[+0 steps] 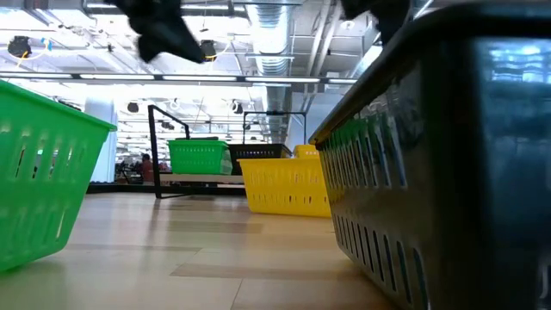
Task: Stack baskets on shelf by color
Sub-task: Stack the bottom yellow basket on top of the yellow basket on the shelf
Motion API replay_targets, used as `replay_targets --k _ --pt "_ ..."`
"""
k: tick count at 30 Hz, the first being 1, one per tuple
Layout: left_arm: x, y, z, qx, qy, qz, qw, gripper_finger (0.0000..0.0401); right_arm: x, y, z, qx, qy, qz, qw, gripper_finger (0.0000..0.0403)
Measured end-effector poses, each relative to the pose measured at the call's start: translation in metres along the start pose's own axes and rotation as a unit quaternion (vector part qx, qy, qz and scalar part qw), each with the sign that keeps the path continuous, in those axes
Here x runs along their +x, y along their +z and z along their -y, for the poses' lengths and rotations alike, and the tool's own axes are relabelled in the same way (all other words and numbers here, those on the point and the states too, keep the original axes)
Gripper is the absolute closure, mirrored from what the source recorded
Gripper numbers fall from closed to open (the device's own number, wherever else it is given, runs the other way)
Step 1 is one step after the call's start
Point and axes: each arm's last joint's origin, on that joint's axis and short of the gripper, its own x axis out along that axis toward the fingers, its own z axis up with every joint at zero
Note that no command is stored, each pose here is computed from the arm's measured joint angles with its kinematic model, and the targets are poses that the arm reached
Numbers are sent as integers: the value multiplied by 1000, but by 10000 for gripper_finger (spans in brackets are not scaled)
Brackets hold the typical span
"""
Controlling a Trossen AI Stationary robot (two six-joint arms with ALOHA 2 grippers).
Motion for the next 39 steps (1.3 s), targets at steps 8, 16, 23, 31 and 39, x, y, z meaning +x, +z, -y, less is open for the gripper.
replay_targets --k 8,16,23,31,39 --pt "60 45 13 120 -21 -34 992 393 -77 -73 20 85 73 130 985 270" --pt "116 92 34 219 -53 -87 970 333 -125 -142 34 89 152 253 951 273" --pt "158 104 52 278 -53 -177 943 287 -144 -176 48 62 191 320 926 273" --pt "196 93 63 315 -63 -260 911 265 -152 -189 51 18 231 340 911 275" --pt "220 67 61 322 -40 -326 888 270 -160 -195 46 -39 276 360 890 275"
